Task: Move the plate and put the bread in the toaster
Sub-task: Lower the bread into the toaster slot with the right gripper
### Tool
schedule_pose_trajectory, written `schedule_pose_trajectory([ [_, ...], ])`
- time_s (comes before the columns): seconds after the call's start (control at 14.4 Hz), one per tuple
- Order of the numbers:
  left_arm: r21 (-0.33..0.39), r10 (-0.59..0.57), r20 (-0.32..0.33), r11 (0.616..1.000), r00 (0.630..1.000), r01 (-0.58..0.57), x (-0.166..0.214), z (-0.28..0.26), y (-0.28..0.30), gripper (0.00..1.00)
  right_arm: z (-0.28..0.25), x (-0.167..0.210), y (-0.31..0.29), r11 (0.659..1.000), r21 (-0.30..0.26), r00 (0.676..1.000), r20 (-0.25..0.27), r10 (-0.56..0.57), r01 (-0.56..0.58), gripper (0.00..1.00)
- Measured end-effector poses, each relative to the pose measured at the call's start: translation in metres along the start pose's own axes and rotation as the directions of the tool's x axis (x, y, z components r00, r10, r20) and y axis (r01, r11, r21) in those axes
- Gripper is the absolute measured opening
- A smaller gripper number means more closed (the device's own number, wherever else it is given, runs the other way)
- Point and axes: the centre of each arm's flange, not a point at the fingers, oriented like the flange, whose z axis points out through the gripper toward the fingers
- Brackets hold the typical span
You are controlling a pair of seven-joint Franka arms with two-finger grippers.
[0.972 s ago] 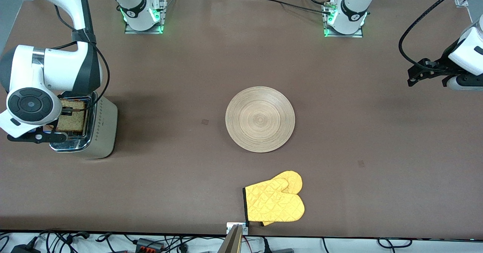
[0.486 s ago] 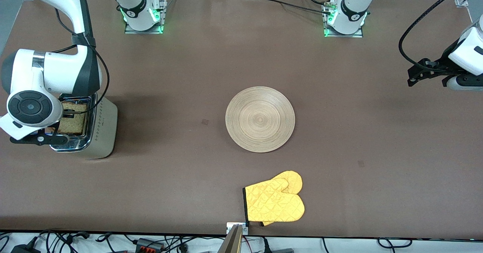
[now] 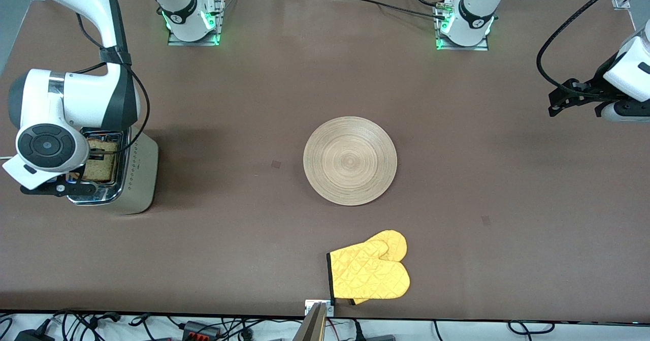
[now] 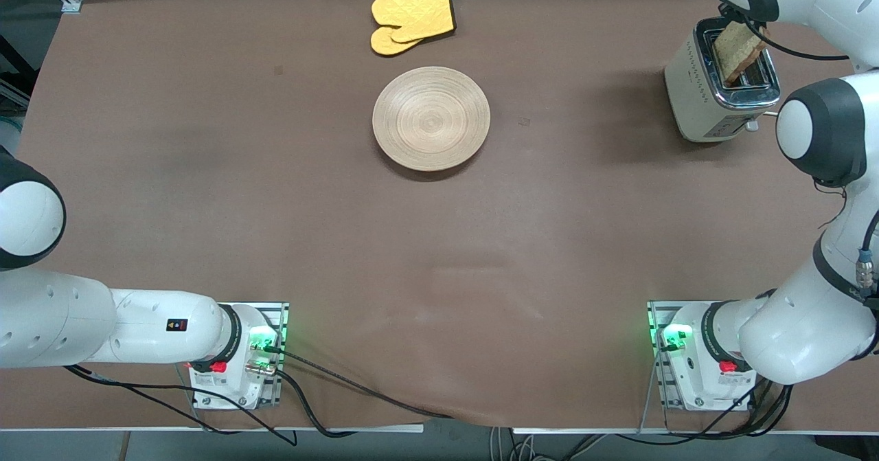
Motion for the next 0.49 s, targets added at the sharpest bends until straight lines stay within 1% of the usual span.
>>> schedule_pose_trajectory([
  [0.21, 0.0, 0.0, 0.0, 1.0, 1.0, 0.0, 0.0, 0.0, 0.0, 1.0, 0.011, 0.001, -0.009, 1.0, 0.024, 1.0, 0.001, -0.008, 0.008, 0.07],
  [0.49, 0.0, 0.0, 0.0, 1.0, 1.0, 0.0, 0.0, 0.0, 0.0, 1.0, 0.015, 0.004, -0.014, 1.0, 0.025, 1.0, -0.006, -0.014, 0.015, 0.07],
])
